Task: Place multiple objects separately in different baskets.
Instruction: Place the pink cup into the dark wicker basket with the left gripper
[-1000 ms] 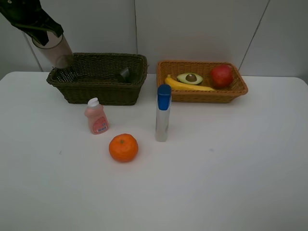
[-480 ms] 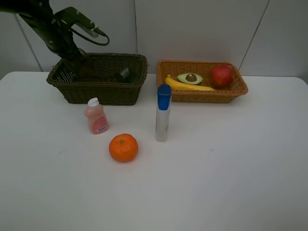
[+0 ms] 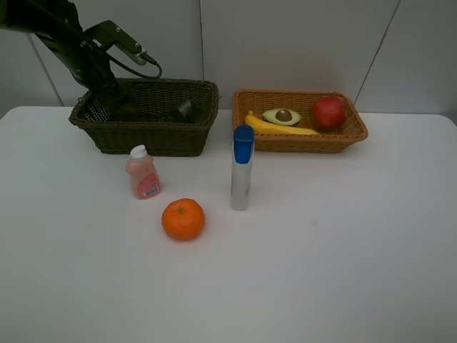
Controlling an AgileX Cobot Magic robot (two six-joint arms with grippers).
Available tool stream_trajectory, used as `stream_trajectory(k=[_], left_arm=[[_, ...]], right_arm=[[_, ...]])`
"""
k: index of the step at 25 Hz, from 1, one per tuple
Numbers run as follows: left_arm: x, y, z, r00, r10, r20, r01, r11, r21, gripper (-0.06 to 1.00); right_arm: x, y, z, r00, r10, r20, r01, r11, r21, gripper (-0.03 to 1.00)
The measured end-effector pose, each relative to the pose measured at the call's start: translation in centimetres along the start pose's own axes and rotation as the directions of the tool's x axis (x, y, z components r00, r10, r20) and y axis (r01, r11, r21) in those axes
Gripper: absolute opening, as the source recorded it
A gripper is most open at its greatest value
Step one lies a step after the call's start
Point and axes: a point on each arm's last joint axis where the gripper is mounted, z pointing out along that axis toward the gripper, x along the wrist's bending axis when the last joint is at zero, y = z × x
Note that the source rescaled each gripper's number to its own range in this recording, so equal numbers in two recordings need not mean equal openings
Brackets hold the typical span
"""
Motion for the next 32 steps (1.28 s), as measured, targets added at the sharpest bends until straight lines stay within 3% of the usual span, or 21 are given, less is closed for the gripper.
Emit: stream_trajectory(k=[7,10,16,18,21,32], left_arm=[[0.01,0.00,0.00,1.000,0.001,-0.001,-0.001,1.000,-0.001,0.00],[0.01,0.00,0.00,1.000,0.001,-0.001,-0.001,1.000,-0.001,0.08],[-0.08,-0.05,0.35,1.000,0.002,0.000,-0.002,1.000,-0.004,0.81],[-0.15,-0.13,0.57,1.000,0.002,0.002,-0.002,1.000,0.000,0.94],[-0.14,-0.13,0.55,1.000,0.002,0.002,-0.002,1.000,-0.001,0.99],[-0.18,-0.23,0.55,1.000,0.002,0.005,-0.002,1.000,0.011,1.00]], right_arm=[[0.00,0.00,0.00,1.000,0.000,0.000,0.000,1.000,0.000,0.85],[0.00,0.00,0.00,1.000,0.000,0.000,0.000,1.000,0.000,0.85],[0.00,0.00,0.00,1.000,0.000,0.000,0.000,1.000,0.000,0.85],[0.00,0.00,0.00,1.000,0.000,0.000,0.000,1.000,0.000,0.85],[0.00,0.00,0.00,1.000,0.000,0.000,0.000,1.000,0.000,0.85],[0.00,0.00,0.00,1.000,0.000,0.000,0.000,1.000,0.000,0.85]])
